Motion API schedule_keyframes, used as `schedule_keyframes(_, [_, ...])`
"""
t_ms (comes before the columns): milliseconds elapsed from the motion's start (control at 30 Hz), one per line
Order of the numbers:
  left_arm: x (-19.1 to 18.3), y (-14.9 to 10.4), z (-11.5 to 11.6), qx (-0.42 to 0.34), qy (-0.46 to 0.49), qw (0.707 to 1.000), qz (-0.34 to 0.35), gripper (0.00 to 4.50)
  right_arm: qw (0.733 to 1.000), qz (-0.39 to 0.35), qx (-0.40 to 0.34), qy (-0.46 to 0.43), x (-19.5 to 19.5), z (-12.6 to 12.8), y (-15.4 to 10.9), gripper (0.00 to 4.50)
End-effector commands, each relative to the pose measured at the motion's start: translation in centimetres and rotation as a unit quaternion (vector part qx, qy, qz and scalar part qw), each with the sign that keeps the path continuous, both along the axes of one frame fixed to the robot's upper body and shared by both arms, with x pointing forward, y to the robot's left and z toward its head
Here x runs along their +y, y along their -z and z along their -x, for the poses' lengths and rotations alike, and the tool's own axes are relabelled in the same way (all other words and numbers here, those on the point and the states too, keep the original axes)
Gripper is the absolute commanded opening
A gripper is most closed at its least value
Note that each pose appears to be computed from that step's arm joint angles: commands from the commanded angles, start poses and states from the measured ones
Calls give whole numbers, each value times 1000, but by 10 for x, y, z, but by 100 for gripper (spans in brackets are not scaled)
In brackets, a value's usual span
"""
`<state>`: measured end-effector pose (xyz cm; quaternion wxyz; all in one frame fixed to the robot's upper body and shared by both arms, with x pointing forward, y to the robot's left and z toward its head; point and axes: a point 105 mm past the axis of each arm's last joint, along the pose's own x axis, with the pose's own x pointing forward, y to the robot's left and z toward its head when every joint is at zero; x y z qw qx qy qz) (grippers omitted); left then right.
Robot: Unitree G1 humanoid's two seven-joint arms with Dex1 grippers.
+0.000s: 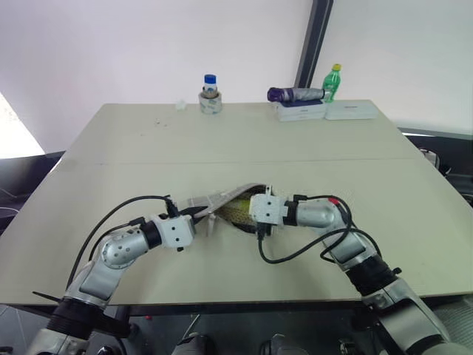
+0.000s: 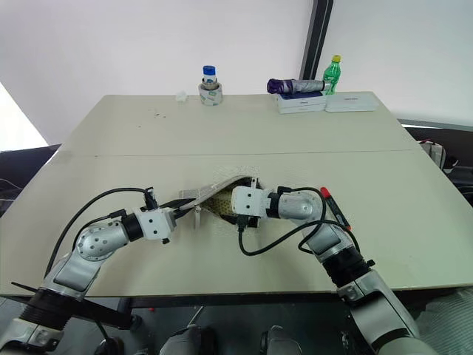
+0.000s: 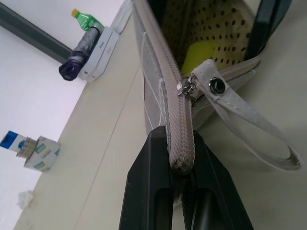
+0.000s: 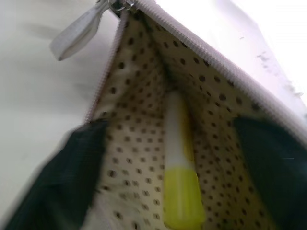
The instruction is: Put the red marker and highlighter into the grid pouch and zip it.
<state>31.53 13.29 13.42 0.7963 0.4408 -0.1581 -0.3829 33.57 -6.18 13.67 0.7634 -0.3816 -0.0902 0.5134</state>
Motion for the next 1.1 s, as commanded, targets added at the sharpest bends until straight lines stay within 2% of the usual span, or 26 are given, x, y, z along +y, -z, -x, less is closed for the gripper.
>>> schedule_keyframes(33, [3,-14,2,-24,-2,1000,12,0,999,-48,23,-8,-19,18,-13,448])
schedule_keyframes(167, [8,-13,2,-24,-14,1000,13,0,985,-152,85,15,-47,34,-35,448])
schedule_keyframes(267, [10,-13,2,-25,-18,999,12,0,974,-197,111,32,-58,41,-41,448])
schedule_keyframes(333, [10,-12,2,-25,-19,999,13,0,961,-235,112,92,-80,37,-39,448])
schedule_keyframes(400, [10,-11,0,-28,-19,999,8,0,930,-305,101,176,-110,32,-35,448])
schedule_keyframes(467, [9,-10,-2,-30,-19,999,5,0,903,-304,64,296,-140,32,-10,448])
schedule_keyframes(533, [8,-9,-4,-31,-19,999,5,0,896,-286,42,338,-146,47,7,448])
schedule_keyframes(667, [5,-8,-7,-32,-14,999,9,0,849,-331,24,412,-159,55,9,448])
schedule_keyframes(867, [1,-6,-10,-33,-6,999,4,0,824,-284,-5,491,-180,55,18,448])
schedule_keyframes(1000, [1,-5,-10,-34,-6,999,0,0,793,-260,33,550,-208,38,31,448])
schedule_keyframes(1100, [1,-4,-10,-35,-6,999,-1,0,780,-270,59,562,-216,31,34,448])
